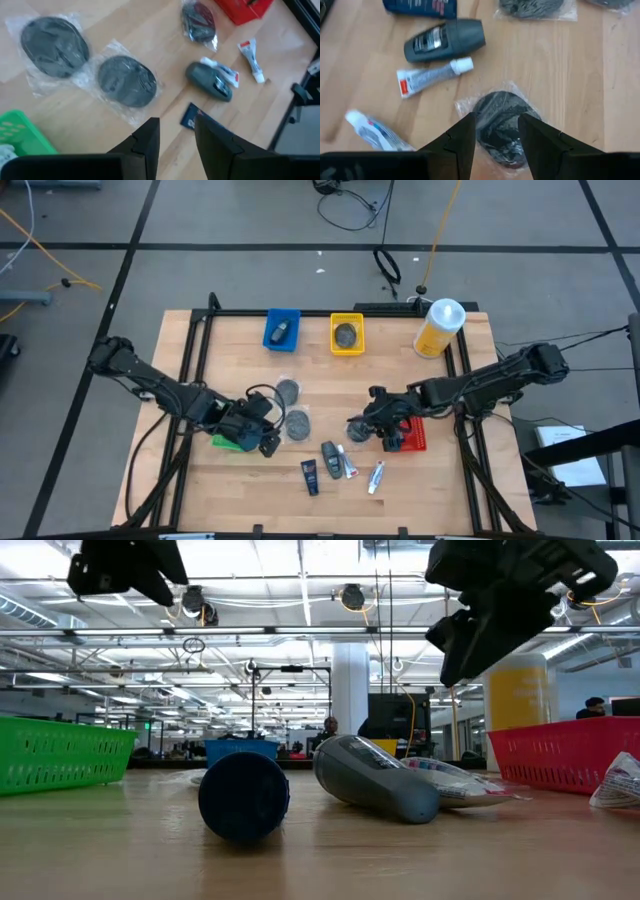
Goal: Pick & Place Travel size toiletries
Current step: Put the black hairbrush into the yellow bin
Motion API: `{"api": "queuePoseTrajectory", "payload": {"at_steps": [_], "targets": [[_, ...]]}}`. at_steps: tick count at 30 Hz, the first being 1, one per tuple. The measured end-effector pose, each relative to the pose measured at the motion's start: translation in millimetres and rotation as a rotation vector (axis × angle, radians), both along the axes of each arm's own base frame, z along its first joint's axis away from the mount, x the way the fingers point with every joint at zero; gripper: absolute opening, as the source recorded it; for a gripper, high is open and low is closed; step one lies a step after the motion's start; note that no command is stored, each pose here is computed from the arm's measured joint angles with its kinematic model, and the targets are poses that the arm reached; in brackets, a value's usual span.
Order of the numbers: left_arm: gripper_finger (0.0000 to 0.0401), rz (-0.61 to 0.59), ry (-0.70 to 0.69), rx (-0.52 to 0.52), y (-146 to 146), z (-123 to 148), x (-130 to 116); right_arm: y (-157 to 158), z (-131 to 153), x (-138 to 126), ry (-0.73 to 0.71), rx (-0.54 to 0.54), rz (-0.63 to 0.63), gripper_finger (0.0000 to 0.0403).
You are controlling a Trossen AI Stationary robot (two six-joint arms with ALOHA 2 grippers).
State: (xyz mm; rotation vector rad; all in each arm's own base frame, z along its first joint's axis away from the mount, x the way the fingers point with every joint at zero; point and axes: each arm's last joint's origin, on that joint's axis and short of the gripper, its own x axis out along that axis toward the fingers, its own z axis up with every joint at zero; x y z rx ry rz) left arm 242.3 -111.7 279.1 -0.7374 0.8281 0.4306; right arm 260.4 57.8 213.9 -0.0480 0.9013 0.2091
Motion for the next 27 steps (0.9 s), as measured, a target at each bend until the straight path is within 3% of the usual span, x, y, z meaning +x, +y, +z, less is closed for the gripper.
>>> {"api": "queuePoseTrajectory", "payload": {"at_steps": [10,22,27], "targets": [[0.0115,-0.030,-0.028,-0.011,-21.6,0.8,-10.5,3.1,-18.5,15.7,-0.036,-0.166,0.203,0.0156],[0.0115,-0.031,-0.057,-0.027,-28.0,2.3,-12.0,-5.6,-55.1,38.4,0.026,-0.096,0.067,0.0171],[0.0115,-0.030,-0.056,-0.019,-26.5,2.2,-11.3,-7.0,-50.1,43.9,0.122,-0.104,0.059,0.0172]]}}
